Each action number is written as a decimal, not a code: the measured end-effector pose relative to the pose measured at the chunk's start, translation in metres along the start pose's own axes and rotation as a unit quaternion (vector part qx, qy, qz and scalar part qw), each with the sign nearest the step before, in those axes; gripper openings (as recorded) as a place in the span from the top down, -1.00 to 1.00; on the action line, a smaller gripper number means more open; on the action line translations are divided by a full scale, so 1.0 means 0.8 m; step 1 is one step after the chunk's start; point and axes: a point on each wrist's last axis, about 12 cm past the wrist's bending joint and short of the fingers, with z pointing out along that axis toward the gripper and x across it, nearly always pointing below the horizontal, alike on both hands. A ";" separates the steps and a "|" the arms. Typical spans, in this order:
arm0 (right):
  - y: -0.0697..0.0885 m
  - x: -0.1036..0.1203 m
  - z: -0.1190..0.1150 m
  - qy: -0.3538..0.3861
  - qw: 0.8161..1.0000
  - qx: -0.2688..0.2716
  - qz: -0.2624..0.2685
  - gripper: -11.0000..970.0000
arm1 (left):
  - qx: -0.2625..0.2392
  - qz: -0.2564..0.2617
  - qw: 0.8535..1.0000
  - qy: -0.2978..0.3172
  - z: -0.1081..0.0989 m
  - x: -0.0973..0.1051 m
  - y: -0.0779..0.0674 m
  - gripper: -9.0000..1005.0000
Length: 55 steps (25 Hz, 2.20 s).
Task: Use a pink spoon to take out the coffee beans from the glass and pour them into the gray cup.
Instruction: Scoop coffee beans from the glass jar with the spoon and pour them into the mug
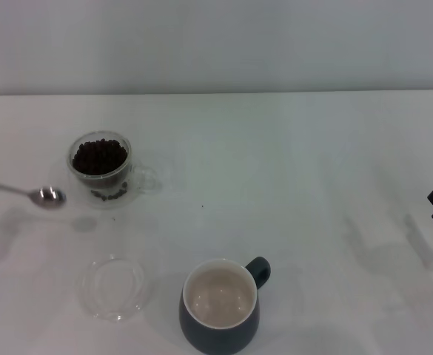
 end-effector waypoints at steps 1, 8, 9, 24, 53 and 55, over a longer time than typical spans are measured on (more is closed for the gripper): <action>0.000 0.000 0.000 0.000 1.000 0.000 0.000 -0.46 | 0.003 0.007 1.000 -0.001 0.007 -0.009 0.000 0.72; 0.002 -0.001 0.002 -0.007 1.000 0.003 0.008 -0.46 | -0.041 0.021 0.999 -0.011 0.053 -0.054 0.016 0.72; 0.002 -0.001 0.002 -0.008 1.000 0.003 0.008 -0.46 | -0.046 0.025 0.999 -0.011 0.058 -0.058 0.018 0.72; 0.003 -0.005 0.007 -0.028 0.999 0.017 0.019 -0.46 | -0.075 0.055 0.994 0.051 0.149 -0.061 0.016 0.72; -0.004 -0.014 0.023 -0.051 0.998 0.039 0.024 -0.46 | -0.091 0.106 0.986 0.094 0.196 -0.022 0.008 0.72; -0.004 -0.014 0.023 -0.052 0.998 0.041 0.024 -0.46 | -0.090 0.088 0.987 0.095 0.196 -0.016 0.008 0.72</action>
